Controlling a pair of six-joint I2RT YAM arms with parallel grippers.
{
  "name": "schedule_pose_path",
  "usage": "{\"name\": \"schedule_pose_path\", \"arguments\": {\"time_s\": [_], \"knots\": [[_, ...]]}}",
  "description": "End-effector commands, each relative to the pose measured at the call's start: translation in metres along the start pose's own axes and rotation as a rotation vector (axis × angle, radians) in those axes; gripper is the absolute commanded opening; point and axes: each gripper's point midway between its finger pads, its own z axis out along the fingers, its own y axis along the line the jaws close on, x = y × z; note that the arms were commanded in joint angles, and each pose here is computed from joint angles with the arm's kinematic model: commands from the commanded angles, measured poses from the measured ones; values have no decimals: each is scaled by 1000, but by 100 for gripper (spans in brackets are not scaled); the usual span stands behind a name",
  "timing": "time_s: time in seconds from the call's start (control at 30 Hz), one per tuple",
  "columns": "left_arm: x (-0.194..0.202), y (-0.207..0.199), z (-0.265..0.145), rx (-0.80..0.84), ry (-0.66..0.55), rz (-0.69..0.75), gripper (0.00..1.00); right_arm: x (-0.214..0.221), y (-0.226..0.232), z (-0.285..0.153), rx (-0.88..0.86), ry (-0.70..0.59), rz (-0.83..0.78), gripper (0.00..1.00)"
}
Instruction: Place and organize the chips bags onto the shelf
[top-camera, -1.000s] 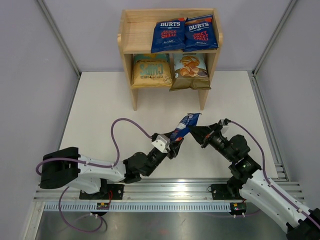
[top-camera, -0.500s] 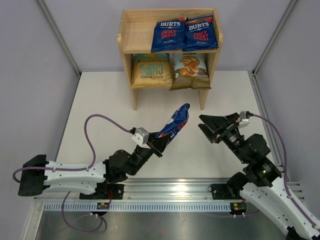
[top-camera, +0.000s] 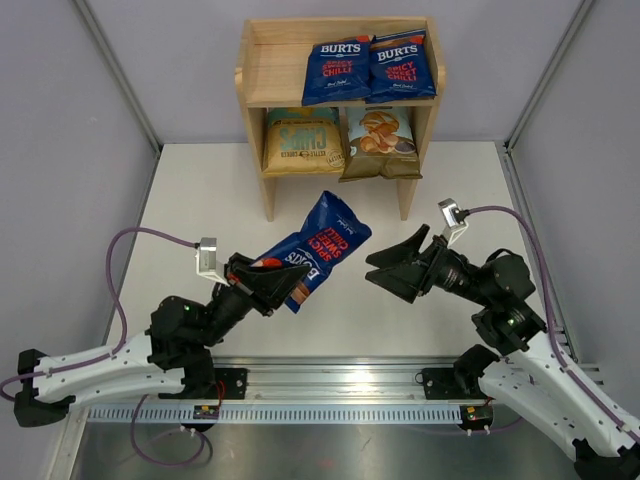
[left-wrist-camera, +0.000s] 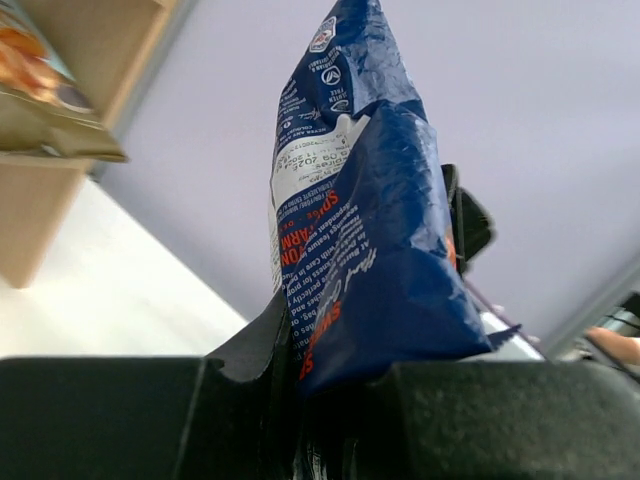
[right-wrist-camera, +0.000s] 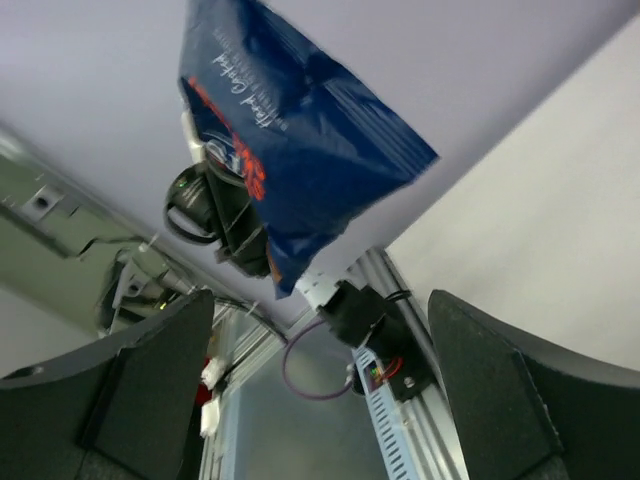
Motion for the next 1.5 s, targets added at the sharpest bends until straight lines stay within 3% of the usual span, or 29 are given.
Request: {"name": "schedule_pose_path", "arguments": {"time_s": [0.0,0.17,0.3,0.4,0.47,0.57,0.67,0.77,0.87,1.1,1.23,1.3,1.33,1.43,1.47], "knots": [[-12,-40,4,137,12,-156,13,2,72,-10,-395,49,-89,95],[-11,-71,11,276,27,-255,11,-10,86,0,-493,43,-59,94],[-12,-88,15,346,43,-291,9,-21,86,8,-464,11,-50,91],[-14,-87,17,333,40,-288,10,-25,84,6,-439,-29,-59,63],[-15,-81,17,301,34,-274,17,-27,79,4,-390,-47,-65,42],[-17,-71,16,246,27,-256,30,-33,66,5,-304,-98,-42,26],[-14,-61,16,207,18,-239,53,-43,64,-1,-270,-169,-27,20],[-8,-55,17,188,22,-230,54,-50,69,-4,-274,-206,-15,15],[-3,-51,21,177,21,-228,46,-53,74,-4,-288,-212,-17,14],[-2,-57,33,193,24,-196,45,-45,61,4,-252,-165,22,14],[2,-49,36,153,22,-181,14,-45,54,3,-211,-176,19,14],[-2,-44,35,131,7,-171,10,-49,54,0,-188,-200,2,16],[-2,-37,35,96,1,-166,8,-49,47,1,-149,-201,8,20],[-12,-30,33,45,-30,-162,3,-57,34,-5,-32,-237,-9,52],[-15,-28,33,27,-39,-164,0,-60,32,-10,1,-257,-38,76]]}}
